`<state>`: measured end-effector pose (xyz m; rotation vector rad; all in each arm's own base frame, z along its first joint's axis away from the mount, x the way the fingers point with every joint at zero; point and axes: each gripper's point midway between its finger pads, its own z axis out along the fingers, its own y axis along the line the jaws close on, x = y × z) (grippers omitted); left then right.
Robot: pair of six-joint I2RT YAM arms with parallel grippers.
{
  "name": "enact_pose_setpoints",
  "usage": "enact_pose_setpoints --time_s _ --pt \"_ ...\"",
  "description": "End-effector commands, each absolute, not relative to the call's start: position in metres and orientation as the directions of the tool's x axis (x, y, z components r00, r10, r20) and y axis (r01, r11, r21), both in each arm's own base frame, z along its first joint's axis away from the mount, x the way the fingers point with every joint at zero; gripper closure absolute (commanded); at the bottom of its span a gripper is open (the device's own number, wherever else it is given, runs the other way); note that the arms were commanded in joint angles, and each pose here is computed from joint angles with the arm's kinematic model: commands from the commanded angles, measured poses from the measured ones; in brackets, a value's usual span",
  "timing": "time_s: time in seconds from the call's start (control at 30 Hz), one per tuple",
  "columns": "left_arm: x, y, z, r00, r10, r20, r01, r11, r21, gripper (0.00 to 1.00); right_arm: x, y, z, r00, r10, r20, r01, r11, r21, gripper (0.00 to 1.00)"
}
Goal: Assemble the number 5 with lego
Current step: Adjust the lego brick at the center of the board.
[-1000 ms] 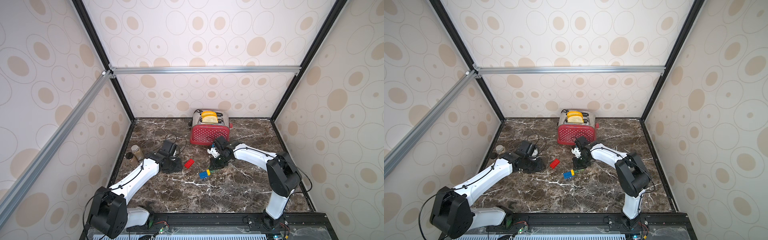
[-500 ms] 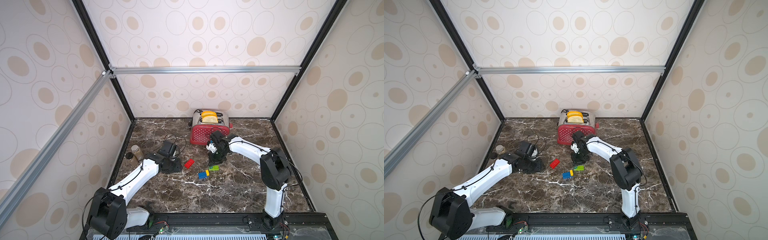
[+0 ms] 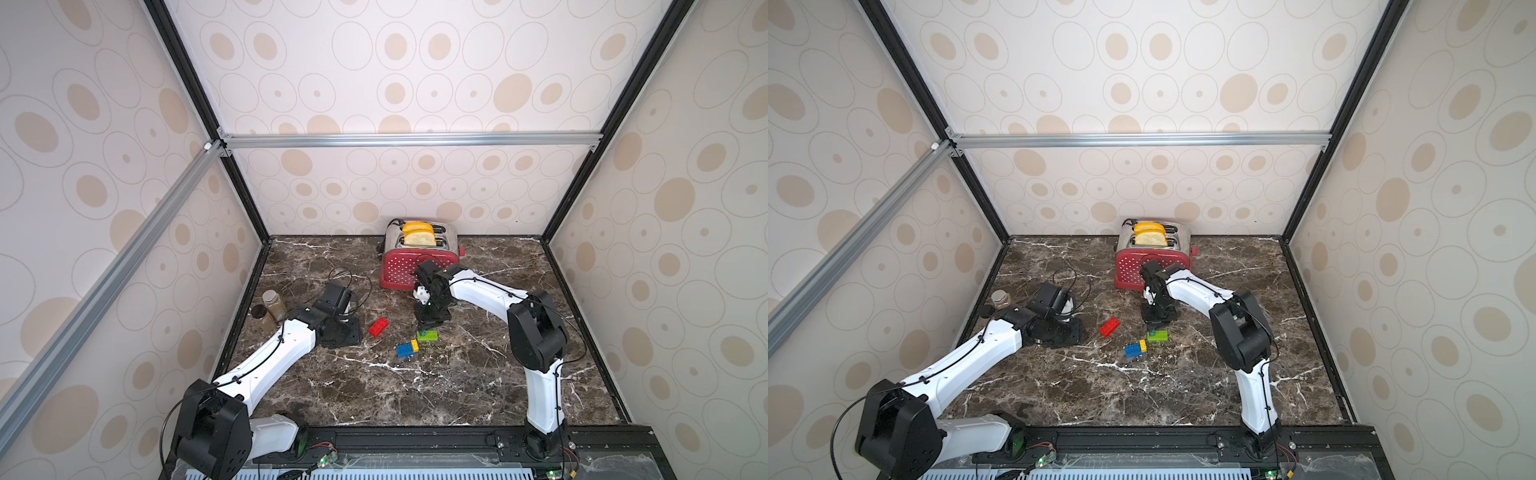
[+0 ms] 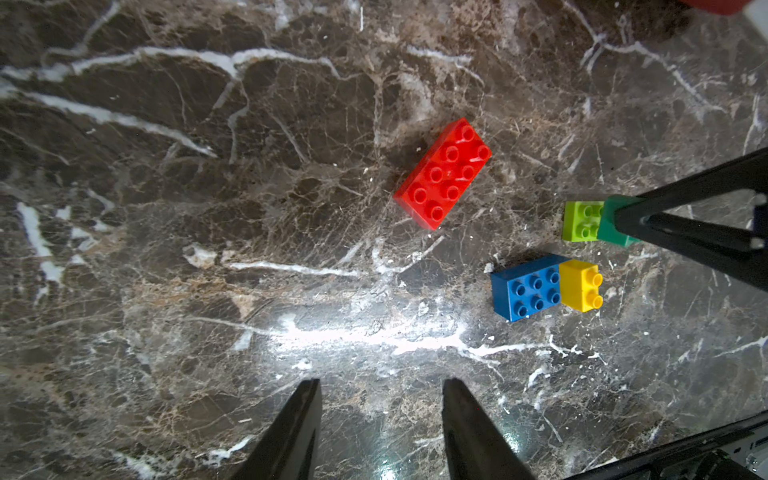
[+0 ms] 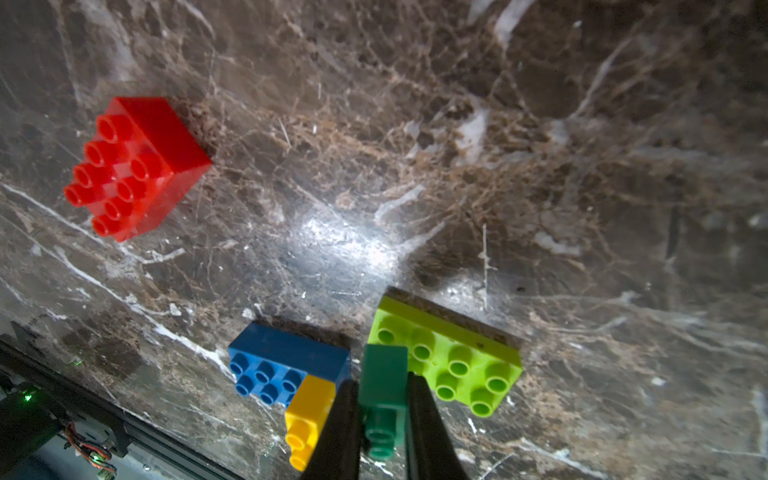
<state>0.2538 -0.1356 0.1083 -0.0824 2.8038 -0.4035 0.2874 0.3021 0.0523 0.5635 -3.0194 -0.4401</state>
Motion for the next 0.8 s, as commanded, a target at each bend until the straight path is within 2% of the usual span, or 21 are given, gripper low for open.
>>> enact_pose_setpoints --time_s 0.0,0.37,0.77 --pt "0.254 -0.13 0.116 -0.947 -0.082 -0.309 0.002 0.965 -0.262 0.5 0.288 0.301 0.049 -0.945 -0.327 0.017 -0.31 0.911 0.271 0.91" --pt "0.251 -0.126 0.111 -0.949 -0.083 -0.305 -0.002 0.967 -0.255 0.5 0.287 0.305 0.041 -0.953 -0.297 0.057 -0.27 0.921 0.282 0.91" --pt "0.25 -0.122 0.108 -0.947 -0.095 -0.307 -0.015 0.967 -0.253 0.5 0.273 0.292 0.025 -0.949 -0.294 0.114 -0.264 0.938 0.226 0.91"
